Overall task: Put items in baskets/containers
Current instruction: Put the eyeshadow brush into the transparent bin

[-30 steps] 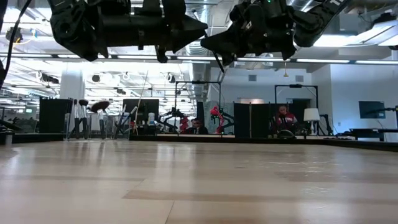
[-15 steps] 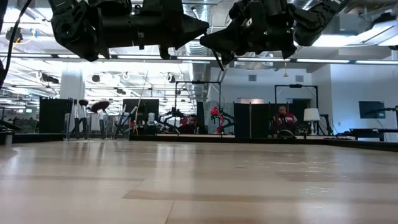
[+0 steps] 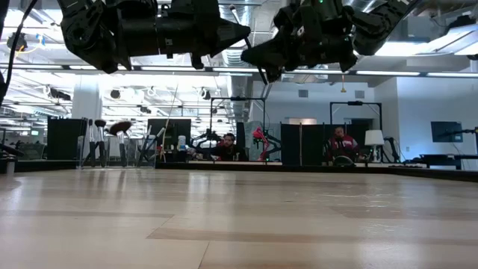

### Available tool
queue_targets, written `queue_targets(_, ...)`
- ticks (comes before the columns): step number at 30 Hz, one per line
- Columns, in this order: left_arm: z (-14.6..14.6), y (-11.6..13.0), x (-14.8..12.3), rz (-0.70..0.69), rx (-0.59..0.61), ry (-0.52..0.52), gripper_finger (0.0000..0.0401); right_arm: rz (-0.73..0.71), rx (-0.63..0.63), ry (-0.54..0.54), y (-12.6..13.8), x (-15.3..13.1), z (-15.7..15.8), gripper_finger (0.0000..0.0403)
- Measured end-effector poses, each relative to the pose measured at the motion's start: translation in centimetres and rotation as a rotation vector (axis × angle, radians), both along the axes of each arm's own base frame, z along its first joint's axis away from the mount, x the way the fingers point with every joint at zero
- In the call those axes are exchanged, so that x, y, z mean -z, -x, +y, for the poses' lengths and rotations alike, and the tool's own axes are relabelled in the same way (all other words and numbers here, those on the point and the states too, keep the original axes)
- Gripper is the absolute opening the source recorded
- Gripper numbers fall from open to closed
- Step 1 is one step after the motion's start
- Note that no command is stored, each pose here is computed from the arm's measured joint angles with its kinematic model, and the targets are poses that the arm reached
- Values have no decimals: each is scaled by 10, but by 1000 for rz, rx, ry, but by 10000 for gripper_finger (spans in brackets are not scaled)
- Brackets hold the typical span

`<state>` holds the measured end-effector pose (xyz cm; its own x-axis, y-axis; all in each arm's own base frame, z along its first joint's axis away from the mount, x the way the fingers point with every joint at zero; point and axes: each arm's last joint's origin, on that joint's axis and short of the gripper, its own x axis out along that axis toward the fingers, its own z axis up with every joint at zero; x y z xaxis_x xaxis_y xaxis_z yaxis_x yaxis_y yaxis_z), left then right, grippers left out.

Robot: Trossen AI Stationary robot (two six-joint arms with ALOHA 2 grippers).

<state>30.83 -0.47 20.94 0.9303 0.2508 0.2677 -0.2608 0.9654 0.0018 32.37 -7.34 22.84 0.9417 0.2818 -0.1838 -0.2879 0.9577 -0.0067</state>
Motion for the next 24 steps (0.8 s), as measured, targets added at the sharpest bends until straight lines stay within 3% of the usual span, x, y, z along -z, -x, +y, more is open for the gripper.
queue_targets(8, 3, 0, 0, 24, -59, -1, 15, 88, 50, -13, 4, 8, -9, 132)
queue_targets(16, 7, 5, -2, 117, -192, 10, 16, 337, 171, -61, 15, 30, -17, 242)
queue_targets(24, 28, 30, -30, 219, -482, 14, 17, 404, 165, -67, 17, 35, -11, 265)
